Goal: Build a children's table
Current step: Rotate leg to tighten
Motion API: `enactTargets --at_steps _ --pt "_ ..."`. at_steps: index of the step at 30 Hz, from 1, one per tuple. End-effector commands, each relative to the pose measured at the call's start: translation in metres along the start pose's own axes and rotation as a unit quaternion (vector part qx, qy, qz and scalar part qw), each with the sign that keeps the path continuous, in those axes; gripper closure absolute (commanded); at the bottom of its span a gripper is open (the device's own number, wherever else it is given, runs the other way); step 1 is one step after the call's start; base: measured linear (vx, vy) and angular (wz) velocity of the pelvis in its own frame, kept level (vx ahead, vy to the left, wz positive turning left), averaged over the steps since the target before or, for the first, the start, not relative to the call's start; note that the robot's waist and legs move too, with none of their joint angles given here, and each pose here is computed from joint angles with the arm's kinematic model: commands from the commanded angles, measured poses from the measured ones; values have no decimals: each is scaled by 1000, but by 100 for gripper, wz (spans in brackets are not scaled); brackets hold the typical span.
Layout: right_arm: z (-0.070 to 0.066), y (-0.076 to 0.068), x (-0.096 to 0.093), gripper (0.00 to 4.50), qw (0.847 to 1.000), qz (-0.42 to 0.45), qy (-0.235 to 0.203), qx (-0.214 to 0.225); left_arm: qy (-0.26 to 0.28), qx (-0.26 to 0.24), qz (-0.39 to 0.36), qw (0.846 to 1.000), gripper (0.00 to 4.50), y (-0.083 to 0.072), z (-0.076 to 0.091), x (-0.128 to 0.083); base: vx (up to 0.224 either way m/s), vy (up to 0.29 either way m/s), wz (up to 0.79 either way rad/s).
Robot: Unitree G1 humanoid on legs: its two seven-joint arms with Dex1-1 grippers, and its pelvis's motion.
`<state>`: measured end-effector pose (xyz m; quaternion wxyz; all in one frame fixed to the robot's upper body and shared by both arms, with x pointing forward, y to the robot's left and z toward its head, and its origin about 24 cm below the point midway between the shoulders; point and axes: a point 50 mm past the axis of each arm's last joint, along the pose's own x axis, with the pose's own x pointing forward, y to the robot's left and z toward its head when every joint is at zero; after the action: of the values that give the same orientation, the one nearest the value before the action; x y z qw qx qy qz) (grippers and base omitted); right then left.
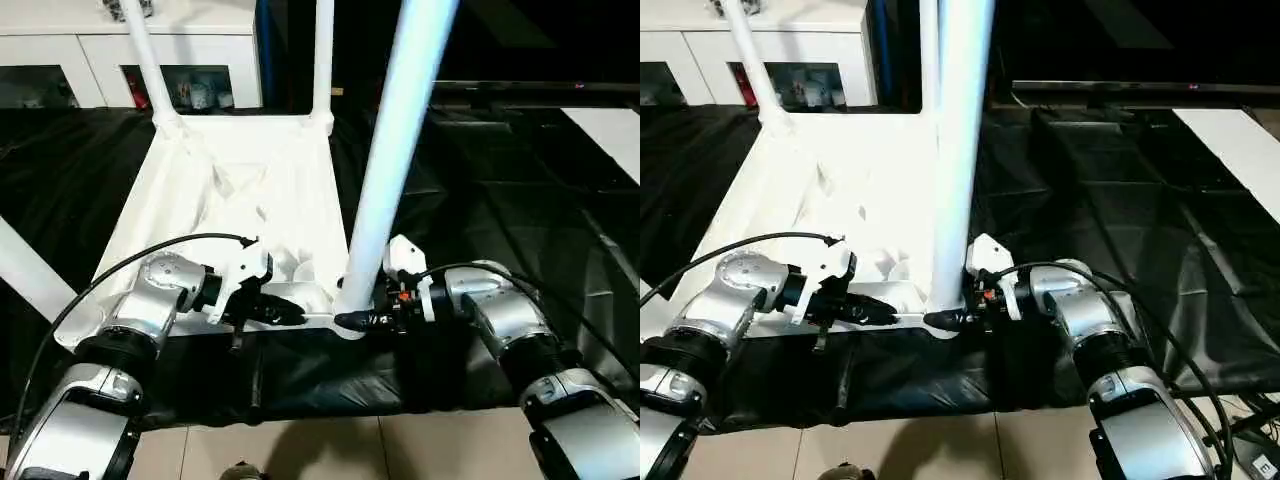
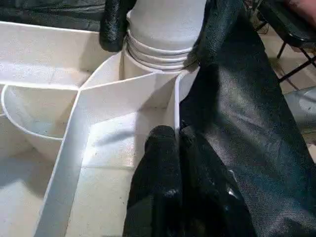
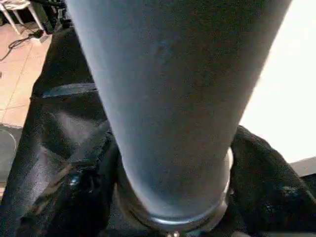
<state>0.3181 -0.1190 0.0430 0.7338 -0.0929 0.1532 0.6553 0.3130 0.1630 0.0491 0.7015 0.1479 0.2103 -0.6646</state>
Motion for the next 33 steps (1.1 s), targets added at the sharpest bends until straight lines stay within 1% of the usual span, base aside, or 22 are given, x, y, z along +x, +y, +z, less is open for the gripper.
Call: enactTargets --at_steps 1,2,10,13,17,19,20,23,25,26,27,28,29,30,31,32,33 --pt "4 -3 1 158 1000 4 12 -13 28 -10 -30 999 450 -4 -6 4 0 0 0" --pt "5 -3 2 171 1000 7 11 -11 28 -10 -24 999 450 -2 -6 3 0 0 0" --pt "5 -5 7 180 1000 -5 6 -7 24 -11 2 1000 450 3 -4 3 0 0 0" --pt "3 -5 8 180 1000 -18 5 -3 19 -11 16 1000 450 5 -3 4 0 0 0" --pt "-2 -7 12 180 997 -80 -8 5 13 -13 52 998 450 10 1 10 0 0 0" --pt "-7 -8 18 180 989 -142 -20 21 9 -17 85 996 450 15 5 20 0 0 0" --pt "-11 -8 27 180 978 -196 -38 53 -3 -25 102 994 450 16 10 34 0 0 0" --pt "-14 -6 46 180 960 -259 -53 92 -12 -32 120 992 450 15 18 57 0 0 0" --pt "-12 -6 58 180 949 -293 -52 107 -10 -38 132 990 450 15 21 69 0 0 0" --pt "-9 -6 67 180 941 -313 -54 117 -9 -41 138 990 450 14 23 77 0 0 0" --pt "-5 -6 73 180 937 -321 -57 124 -9 -41 149 988 450 15 24 81 0 0 0" --pt "-3 -6 76 180 936 -324 -59 127 -8 -41 155 987 450 15 25 83 0 0 0" --pt "5 -5 85 180 935 -322 -71 129 -6 -42 160 986 450 15 26 86 0 0 0" --pt "10 -5 89 180 936 -319 -78 124 -4 -38 162 986 450 15 26 86 0 0 0" --pt "10 -5 89 180 936 -319 -78 124 -4 -38 162 986 450 15 26 86 0 0 0" --pt "18 -6 93 145 934 -330 -86 106 -2 -35 168 985 450 16 27 87 0 0 0" --pt "20 -7 92 124 933 -340 -80 88 -3 -33 171 985 450 17 27 85 0 0 0"
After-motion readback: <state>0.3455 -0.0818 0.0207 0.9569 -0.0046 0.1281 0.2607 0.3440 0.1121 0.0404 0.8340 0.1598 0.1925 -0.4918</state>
